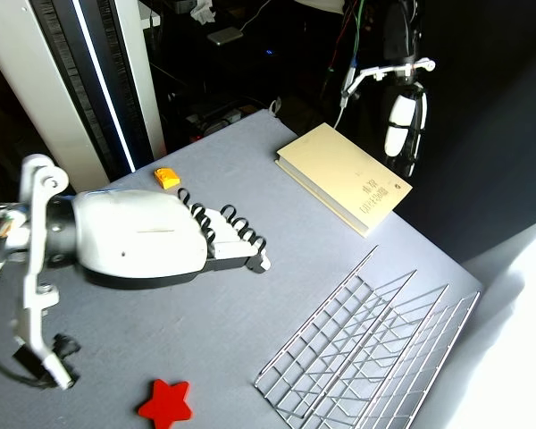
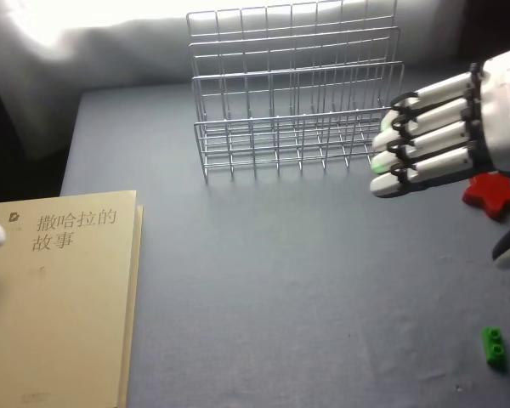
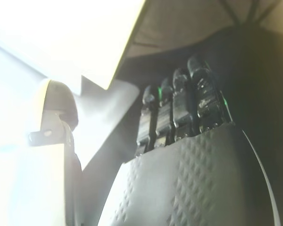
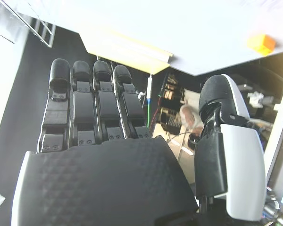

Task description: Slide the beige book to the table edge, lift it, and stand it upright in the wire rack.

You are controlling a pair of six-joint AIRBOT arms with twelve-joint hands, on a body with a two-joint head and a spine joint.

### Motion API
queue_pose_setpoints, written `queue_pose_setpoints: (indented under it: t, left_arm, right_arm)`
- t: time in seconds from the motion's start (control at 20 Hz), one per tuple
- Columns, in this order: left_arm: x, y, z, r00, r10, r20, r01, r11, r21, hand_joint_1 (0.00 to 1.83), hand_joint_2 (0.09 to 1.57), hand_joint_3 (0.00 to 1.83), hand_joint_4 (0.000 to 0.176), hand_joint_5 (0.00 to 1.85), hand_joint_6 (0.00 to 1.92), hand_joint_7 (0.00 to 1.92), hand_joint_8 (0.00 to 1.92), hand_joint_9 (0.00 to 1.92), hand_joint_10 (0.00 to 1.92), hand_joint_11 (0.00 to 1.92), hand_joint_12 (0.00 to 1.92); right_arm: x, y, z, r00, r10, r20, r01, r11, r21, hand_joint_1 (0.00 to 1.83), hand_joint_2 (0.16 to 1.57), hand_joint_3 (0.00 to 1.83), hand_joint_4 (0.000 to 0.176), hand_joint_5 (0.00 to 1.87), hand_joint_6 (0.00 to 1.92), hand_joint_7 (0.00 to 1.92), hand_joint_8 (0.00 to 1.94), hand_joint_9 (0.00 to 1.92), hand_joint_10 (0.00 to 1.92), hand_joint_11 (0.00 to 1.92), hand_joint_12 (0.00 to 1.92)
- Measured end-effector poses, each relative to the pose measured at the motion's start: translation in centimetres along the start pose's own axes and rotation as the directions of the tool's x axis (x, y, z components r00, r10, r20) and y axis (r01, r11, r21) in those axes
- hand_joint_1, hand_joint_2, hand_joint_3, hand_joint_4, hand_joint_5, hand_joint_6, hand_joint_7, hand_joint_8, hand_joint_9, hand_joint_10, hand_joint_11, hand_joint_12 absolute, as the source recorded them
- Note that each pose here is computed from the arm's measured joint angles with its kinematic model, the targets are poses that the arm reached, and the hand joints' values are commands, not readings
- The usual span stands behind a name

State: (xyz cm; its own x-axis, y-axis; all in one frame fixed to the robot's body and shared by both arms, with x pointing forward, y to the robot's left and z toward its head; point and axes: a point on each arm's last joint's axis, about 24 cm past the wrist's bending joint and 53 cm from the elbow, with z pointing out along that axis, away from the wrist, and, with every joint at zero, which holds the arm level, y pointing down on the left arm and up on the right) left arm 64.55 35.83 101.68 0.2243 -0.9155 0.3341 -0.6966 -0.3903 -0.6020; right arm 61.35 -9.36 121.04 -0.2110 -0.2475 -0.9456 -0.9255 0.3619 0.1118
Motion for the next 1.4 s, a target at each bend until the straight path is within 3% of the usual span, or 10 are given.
queue_pose_setpoints:
  t: [0.1, 0.25, 0.4, 0.65, 0.85, 0.95, 1.15, 1.4]
  left_arm:
    - [1.1, 0.3, 0.6, 0.9997, 0.0, -0.023, 0.0, 1.0, 0.0, 0.91, 1.09, 0.0, 0.0, 0.23, 0.0, 0.15, 0.0, 0.15, 0.0, 0.0, 0.48]
    - [1.1, -0.6, 1.1, 0.9996, 0.001, -0.026, -0.001, 0.9996, 0.028, 0.95, 1.08, 0.0, 0.0, 0.21, 0.0, 0.15, 0.0, 0.16, 0.0, 0.0, 0.46]
    - [1.3, -1.5, 1.2, 0.9995, -0.003, -0.033, 0.004, 0.9986, 0.053, 0.95, 1.08, 0.0, 0.0, 0.23, 0.0, 0.14, 0.0, 0.15, 0.0, 0.0, 0.43]
    - [1.6, -0.4, 1.5, 0.9993, 0.015, -0.036, -0.014, 0.9995, 0.028, 0.93, 1.1, 0.0, 0.0, 0.22, 0.0, 0.15, 0.0, 0.17, 0.0, 0.0, 0.51]
    - [1.6, 0.6, 1.8, 0.9993, 0.018, -0.033, -0.018, 0.9998, 0.002, 0.95, 1.07, 0.0, 0.0, 0.26, 0.01, 0.17, 0.01, 0.18, 0.01, 0.0, 0.52]
    - [2.0, 1.1, 2.1, 0.9991, 0.018, -0.038, -0.018, 0.9998, -0.008, 0.89, 1.09, 0.0, 0.0, 0.2, 0.0, 0.12, 0.0, 0.14, 0.0, 0.0, 0.4]
    - [2.0, 1.8, 2.5, 0.9991, 0.022, -0.037, -0.023, 0.9996, -0.018, 0.96, 1.06, 0.0, 0.0, 0.27, 0.01, 0.18, 0.01, 0.18, 0.01, 0.0, 0.58]
    - [1.1, 3.1, 2.8, 0.9992, 0.036, -0.016, -0.037, 0.9984, -0.043, 0.97, 1.09, 0.01, 0.0, 0.28, 0.0, 0.21, 0.01, 0.21, 0.01, 0.0, 0.63]
  right_arm:
    - [0.2, 0.4, -0.3, 1.0, -0.014, -0.005, 0.014, 1.0, -0.017, 0.18, 1.11, 0.0, 0.0, 0.17, 0.0, 0.16, 0.0, 0.16, 0.0, 0.0, 0.54]
    - [0.5, 1.6, -0.7, 0.999, -0.035, -0.016, 0.034, 0.997, -0.07, 0.22, 1.1, 0.0, 0.0, 0.17, 0.01, 0.17, 0.0, 0.17, 0.0, 0.0, 0.54]
    - [0.3, 1.7, -0.9, 1.0, -0.025, -0.006, 0.025, 0.997, -0.076, 0.22, 1.09, 0.0, 0.0, 0.17, 0.0, 0.17, 0.0, 0.18, 0.01, 0.0, 0.58]
    - [0.1, 2.0, -1.9, 0.999, -0.034, -0.001, 0.034, 0.995, -0.089, 0.24, 1.08, 0.0, 0.0, 0.18, 0.0, 0.18, 0.0, 0.19, 0.0, 0.0, 0.6]
    - [-0.9, 2.4, -2.1, 0.997, -0.068, 0.027, 0.071, 0.992, -0.102, 0.22, 1.09, 0.0, 0.0, 0.15, 0.0, 0.15, 0.0, 0.15, 0.0, 0.0, 0.5]
    - [-1.0, 2.0, -2.2, 0.994, -0.107, 0.016, 0.108, 0.99, -0.087, 0.22, 1.08, 0.0, 0.0, 0.18, 0.01, 0.18, 0.01, 0.18, 0.01, 0.0, 0.57]
    - [-2.0, 0.7, -3.1, 0.989, -0.144, -0.035, 0.144, 0.99, -0.004, 0.26, 1.08, 0.0, 0.0, 0.17, 0.0, 0.17, 0.0, 0.17, 0.0, 0.0, 0.51]
    - [-3.9, -0.4, -3.8, 0.993, -0.12, 0.023, 0.117, 0.988, 0.1, 0.23, 1.09, 0.0, 0.0, 0.19, 0.0, 0.18, 0.0, 0.18, 0.01, 0.0, 0.57]
